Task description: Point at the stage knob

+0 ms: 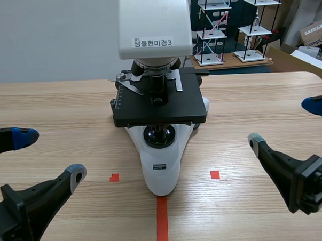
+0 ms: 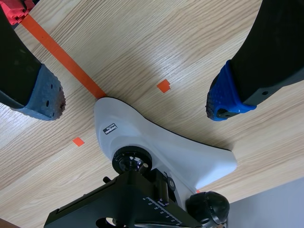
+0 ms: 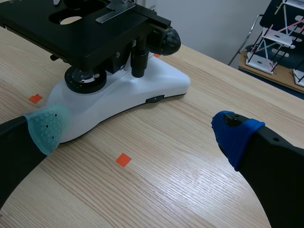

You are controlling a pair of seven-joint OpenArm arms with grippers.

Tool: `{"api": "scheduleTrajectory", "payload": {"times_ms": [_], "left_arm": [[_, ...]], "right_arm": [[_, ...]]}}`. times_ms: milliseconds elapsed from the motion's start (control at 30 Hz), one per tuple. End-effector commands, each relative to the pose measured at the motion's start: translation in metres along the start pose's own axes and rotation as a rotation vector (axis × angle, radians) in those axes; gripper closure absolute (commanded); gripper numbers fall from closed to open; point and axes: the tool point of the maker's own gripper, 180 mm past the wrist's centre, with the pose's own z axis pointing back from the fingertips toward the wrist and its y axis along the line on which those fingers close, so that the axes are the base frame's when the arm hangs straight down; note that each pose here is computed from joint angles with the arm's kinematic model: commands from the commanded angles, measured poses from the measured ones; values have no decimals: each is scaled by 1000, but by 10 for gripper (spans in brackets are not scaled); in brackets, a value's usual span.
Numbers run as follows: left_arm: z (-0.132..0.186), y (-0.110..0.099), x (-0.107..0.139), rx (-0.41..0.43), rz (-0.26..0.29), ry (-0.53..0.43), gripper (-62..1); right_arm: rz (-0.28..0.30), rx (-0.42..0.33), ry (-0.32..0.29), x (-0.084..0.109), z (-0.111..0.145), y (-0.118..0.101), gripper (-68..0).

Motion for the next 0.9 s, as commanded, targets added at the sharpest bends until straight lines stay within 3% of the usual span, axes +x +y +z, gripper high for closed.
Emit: {"api": "scheduleTrajectory", "payload": {"times_ms": [0,600,667,700,867], "left_arm": [[0,-3,10,-3,3,-34,-623],[0,-3,10,-3,2,-34,-623],[0,-3,10,-3,2,-34,-623],[0,-3,10,-3,2,-34,-623],[0,-3,9,-3,3,-30,-623]], "right_arm": [[8,2,-23,8,-1,-1,-665],[8,1,-8,6,-1,-2,-662],[10,0,-11,7,-2,-2,-589],[15,-3,-13,8,-3,-4,-519],[44,-20,-9,11,-10,-12,-83]]}}
